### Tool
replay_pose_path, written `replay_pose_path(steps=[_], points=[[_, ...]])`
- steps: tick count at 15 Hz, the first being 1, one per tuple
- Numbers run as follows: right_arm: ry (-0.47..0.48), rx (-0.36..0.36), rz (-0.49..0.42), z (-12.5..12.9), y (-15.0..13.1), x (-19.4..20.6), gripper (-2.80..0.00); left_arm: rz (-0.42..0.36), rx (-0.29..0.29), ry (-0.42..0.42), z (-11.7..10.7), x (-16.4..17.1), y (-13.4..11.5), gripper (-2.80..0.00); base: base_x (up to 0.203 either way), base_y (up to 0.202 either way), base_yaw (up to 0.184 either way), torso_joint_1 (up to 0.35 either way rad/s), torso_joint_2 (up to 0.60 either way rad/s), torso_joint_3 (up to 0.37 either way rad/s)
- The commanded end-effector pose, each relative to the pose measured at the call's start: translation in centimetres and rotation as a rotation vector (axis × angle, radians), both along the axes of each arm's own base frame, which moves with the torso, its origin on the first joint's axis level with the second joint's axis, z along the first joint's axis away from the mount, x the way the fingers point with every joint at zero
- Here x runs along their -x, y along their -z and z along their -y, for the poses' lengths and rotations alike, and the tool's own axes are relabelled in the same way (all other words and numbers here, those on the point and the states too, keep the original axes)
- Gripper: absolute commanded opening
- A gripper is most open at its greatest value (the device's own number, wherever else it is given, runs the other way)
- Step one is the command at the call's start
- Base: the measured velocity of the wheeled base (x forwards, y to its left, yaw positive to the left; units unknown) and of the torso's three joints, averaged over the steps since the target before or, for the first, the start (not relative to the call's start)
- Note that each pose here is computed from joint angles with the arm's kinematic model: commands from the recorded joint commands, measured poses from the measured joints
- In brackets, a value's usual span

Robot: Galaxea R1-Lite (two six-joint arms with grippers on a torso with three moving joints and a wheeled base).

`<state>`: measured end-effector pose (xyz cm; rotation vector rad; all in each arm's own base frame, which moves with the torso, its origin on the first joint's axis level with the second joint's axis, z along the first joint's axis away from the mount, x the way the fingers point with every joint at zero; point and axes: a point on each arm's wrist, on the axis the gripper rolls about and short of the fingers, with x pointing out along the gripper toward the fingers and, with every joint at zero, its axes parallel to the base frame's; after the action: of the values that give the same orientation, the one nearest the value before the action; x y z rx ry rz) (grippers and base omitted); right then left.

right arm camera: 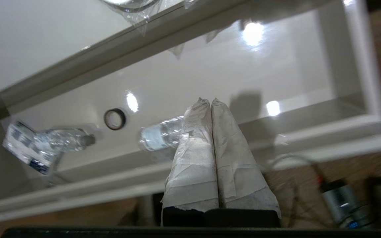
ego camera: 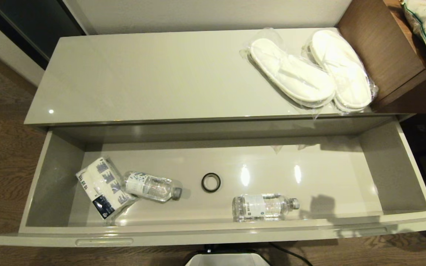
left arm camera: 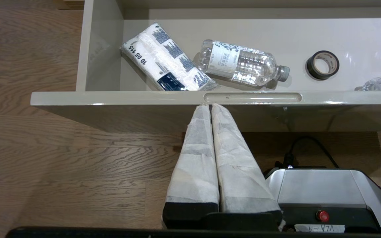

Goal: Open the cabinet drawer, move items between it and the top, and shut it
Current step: Pick up the disposable slippers on the table

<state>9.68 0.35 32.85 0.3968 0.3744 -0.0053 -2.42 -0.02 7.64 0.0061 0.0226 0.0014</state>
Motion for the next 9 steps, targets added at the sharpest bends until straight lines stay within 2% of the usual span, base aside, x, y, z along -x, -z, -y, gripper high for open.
replay_pose_path(steps=[1,3,5,7,8,9], points=[[-0.049,-0.056,-0.214,-2.0,2.8,-11.1,-2.80,0.000,0.000,0.000,0.0,0.0,0.0,-2.80,0.000,0.000,0.000,0.000,0.00,0.000],[-0.092,-0.053,-0.218,-4.1,4.8,-15.2,-2.80,0.001,0.000,0.000,0.0,0.0,0.0,-2.80,0.000,0.000,0.000,0.000,0.00,0.000],[-0.091,-0.029,-0.157,-5.5,6.2,-18.7,-2.80,0.001,0.000,0.000,0.0,0.0,0.0,-2.80,0.000,0.000,0.000,0.000,0.00,0.000],[-0.075,0.007,-0.123,-7.4,7.5,-20.2,-2.80,0.000,0.000,0.000,0.0,0.0,0.0,-2.80,0.000,0.000,0.000,0.000,0.00,0.000],[-0.044,0.018,-0.071,-8.1,7.2,-20.4,-0.86,0.001,0.000,0.000,0.0,0.0,0.0,-2.80,0.000,0.000,0.000,0.000,0.00,0.000],[-0.020,0.022,0.003,-9.2,6.6,-20.6,0.00,0.000,0.002,0.000,0.0,0.0,0.0,-2.80,0.000,0.000,0.000,0.000,0.00,0.000]])
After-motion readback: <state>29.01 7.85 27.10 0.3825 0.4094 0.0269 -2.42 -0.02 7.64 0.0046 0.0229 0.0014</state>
